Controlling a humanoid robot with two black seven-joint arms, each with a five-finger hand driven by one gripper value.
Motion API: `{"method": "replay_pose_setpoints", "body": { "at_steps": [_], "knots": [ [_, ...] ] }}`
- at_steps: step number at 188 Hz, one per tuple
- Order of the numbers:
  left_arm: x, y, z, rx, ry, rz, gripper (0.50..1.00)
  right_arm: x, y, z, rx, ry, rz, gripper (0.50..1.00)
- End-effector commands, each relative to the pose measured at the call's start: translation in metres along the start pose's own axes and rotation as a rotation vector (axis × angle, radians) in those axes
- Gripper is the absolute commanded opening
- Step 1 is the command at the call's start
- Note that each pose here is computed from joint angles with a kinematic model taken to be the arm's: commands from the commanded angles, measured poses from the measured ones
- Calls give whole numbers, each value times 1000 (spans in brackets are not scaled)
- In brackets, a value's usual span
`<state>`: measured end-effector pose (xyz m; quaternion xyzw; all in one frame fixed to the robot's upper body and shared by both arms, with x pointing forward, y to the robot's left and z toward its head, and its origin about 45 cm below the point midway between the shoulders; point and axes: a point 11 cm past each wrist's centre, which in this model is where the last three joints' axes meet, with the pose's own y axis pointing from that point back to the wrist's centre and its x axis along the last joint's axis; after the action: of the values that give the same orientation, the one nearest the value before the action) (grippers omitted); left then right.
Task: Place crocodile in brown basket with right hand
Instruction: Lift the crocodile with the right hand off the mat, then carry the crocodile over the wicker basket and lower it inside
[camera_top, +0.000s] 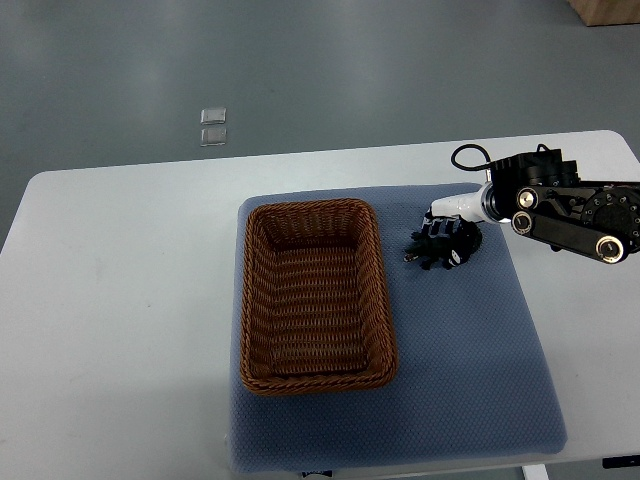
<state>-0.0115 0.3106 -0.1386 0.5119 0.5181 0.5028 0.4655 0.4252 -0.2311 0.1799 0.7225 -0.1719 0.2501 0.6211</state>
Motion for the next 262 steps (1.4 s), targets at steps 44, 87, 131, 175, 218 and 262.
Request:
{"method": "replay_pose_setpoints", "body": {
  "at_steps": [44,87,131,175,218,262],
  "knots": [
    [0,0,0,0,0,0,1000,0,-2,-1,2,19,7,507],
    [0,0,0,0,0,0,1000,9,4,2,-1,22,20,500],
    [0,0,0,0,-1,0,1000,40,25,6,-8,42,59,500],
    [0,0,0,0,-1,0,1000,68,54,6,6,66,100,500],
    [-2,0,0,0,0,-5,1000,101,88,-15,46,127,162,500],
    [-1,0,0,0,-3,-3,1000,106,92,-74,174,146,151,500]
  ]
}}
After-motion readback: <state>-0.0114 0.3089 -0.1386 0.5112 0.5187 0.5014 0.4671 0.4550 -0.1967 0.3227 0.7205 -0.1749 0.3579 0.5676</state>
